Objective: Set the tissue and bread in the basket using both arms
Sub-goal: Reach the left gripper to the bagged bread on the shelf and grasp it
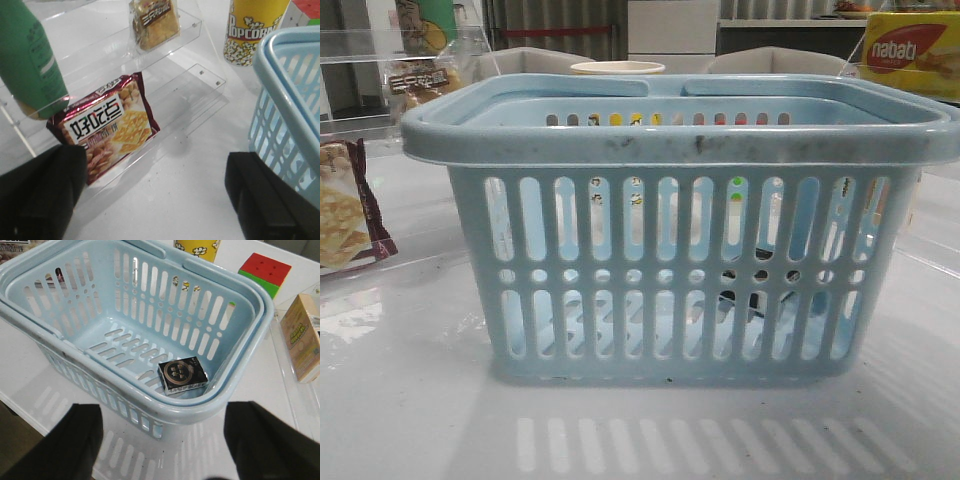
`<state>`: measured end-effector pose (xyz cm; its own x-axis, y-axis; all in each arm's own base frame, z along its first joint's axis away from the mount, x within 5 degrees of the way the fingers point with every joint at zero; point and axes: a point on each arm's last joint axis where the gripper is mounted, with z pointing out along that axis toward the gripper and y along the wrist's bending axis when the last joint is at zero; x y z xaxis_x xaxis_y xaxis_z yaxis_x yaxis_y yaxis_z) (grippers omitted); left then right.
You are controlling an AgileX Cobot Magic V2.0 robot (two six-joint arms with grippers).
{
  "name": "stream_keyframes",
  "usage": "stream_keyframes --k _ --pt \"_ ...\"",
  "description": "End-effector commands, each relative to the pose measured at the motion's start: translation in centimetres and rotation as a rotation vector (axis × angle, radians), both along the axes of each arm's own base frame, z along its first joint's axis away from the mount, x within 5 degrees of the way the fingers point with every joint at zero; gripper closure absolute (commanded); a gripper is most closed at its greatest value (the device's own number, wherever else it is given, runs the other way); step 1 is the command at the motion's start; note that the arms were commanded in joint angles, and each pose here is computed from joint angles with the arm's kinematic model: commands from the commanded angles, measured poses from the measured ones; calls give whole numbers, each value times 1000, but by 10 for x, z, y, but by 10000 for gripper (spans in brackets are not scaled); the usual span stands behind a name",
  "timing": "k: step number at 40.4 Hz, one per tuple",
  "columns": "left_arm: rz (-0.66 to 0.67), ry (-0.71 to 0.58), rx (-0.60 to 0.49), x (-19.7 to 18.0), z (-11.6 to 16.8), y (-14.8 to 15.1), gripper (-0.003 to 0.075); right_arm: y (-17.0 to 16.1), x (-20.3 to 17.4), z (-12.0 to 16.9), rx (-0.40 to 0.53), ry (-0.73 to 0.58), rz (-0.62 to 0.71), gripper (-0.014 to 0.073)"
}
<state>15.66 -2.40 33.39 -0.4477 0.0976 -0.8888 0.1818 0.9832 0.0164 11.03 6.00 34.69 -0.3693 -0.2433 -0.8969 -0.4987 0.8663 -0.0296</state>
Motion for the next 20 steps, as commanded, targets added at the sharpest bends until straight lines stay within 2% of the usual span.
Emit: stream_keyframes --k 1,8,20 --pt "-9 -120 -19 23 30 -6 107 0 2 14 27 -98 -1 -7" --pt "-6 -80 -13 73 35 -13 107 0 2 14 27 -98 -1 -7" --pt "29 12 13 174 23 -15 107 0 2 14 27 -98 -1 -7"
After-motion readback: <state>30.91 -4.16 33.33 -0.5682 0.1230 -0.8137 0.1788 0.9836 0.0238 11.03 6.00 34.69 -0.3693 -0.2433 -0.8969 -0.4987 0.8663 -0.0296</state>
